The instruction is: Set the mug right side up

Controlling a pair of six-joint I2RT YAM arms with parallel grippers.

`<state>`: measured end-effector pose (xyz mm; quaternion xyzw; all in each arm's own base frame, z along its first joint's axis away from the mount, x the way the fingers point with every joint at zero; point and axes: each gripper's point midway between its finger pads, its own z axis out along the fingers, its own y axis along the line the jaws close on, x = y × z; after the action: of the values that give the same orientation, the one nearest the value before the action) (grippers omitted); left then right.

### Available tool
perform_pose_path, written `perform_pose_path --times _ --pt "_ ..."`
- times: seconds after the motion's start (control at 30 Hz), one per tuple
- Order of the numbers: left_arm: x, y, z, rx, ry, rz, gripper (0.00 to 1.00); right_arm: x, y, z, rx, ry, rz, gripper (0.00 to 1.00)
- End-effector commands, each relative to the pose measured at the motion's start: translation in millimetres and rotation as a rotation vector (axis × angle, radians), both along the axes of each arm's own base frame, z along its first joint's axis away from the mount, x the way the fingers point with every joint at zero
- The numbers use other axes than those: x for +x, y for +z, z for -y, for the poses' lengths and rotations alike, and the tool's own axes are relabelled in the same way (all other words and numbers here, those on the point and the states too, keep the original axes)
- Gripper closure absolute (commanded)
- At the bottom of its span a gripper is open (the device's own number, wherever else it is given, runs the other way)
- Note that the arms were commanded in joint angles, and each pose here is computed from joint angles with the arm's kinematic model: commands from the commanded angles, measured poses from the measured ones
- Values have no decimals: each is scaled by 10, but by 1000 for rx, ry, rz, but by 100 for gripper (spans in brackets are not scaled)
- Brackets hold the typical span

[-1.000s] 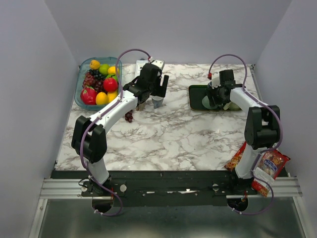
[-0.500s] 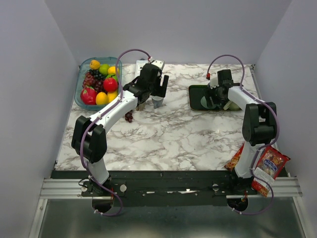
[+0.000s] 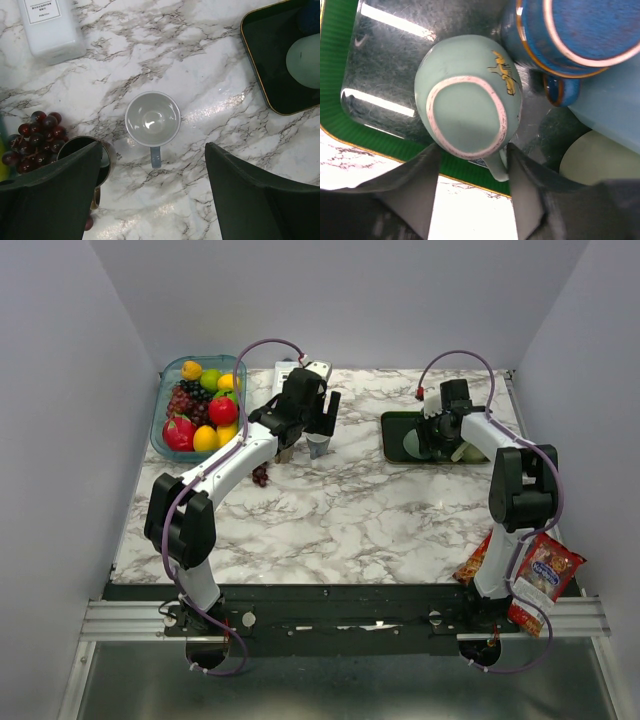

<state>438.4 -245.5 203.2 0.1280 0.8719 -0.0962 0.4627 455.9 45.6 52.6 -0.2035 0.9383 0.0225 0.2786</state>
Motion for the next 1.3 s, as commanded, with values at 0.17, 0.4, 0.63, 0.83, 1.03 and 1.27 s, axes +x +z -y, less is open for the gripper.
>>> perform_pose_path --times 0.17,0.4,0.63,0.83,1.03,1.27 --pt "8 48 -85 1 34 13 9 126 68 0 27 -26 21 57" --pt "-10 30 -93 0 37 8 9 146 75 28 16 -43 23 84" --pt "-4 65 -70 -12 31 12 9 189 82 18 33 -83 9 99" --pt "-27 102 -27 -38 18 7 8 214 296 -102 109 -89 34 99" --pt "-70 240 79 -103 -24 14 5 169 925 -401 292 -51 110 99" --pt "-217 608 415 -266 -187 49 1 97 1760 -719 486 40 221 99"
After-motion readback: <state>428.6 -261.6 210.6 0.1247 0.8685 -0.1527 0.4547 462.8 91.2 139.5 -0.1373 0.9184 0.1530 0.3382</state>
